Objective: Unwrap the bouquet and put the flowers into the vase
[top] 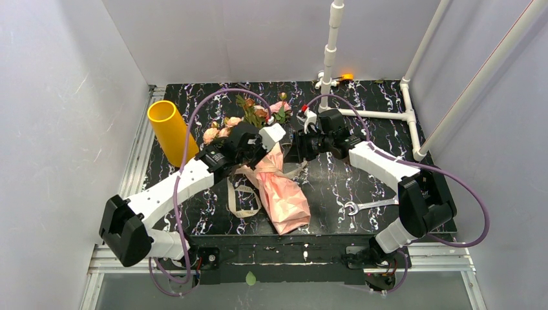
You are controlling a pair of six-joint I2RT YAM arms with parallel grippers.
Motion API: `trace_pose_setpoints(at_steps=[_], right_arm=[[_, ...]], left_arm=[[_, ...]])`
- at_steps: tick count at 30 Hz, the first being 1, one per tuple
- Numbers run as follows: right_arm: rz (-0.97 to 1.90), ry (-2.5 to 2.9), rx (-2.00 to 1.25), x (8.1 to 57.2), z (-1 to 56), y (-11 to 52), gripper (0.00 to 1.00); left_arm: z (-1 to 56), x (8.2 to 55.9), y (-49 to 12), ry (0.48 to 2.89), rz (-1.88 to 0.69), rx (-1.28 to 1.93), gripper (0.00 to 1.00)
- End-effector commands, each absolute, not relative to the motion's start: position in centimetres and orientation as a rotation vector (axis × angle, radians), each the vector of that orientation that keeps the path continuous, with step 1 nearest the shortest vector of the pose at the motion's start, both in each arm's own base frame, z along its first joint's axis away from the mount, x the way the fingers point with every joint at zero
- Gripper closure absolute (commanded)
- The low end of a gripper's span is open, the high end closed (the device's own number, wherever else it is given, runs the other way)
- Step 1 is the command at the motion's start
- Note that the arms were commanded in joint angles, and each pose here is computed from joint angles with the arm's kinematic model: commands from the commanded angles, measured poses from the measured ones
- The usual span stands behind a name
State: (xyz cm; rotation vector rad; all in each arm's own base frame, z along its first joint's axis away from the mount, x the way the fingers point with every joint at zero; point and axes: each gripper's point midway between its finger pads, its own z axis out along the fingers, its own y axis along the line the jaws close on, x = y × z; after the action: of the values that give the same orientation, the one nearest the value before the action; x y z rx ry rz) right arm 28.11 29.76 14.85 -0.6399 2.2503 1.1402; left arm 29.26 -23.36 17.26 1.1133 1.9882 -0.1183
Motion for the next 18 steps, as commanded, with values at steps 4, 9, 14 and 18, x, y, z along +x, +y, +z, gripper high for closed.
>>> trace_pose_setpoints(at_steps=[4,9,14,18], right_arm=[[1.156,2.125,-0.689,29.3,18.0,31.9,0.45],[1.162,2.096,-0.73,28.9,18.6,33.4,0.44],[1.152,2.108,-0.754,28.6,17.6,34.3,0.42],[1.149,2.124,-0.761,28.9,16.6,34.8,0.42]], left_arm=[[20.6,29.6,-23.8,1.94,-0.282,0.98,1.0],[22.4,29.4,-24.6,1.931,-0.401,0.945,1.0],[22.9,29.5,-24.6,1.933,-0.432,0.915,1.0],[22.9,29.5,-24.6,1.941,-0.455,0.897,1.0]])
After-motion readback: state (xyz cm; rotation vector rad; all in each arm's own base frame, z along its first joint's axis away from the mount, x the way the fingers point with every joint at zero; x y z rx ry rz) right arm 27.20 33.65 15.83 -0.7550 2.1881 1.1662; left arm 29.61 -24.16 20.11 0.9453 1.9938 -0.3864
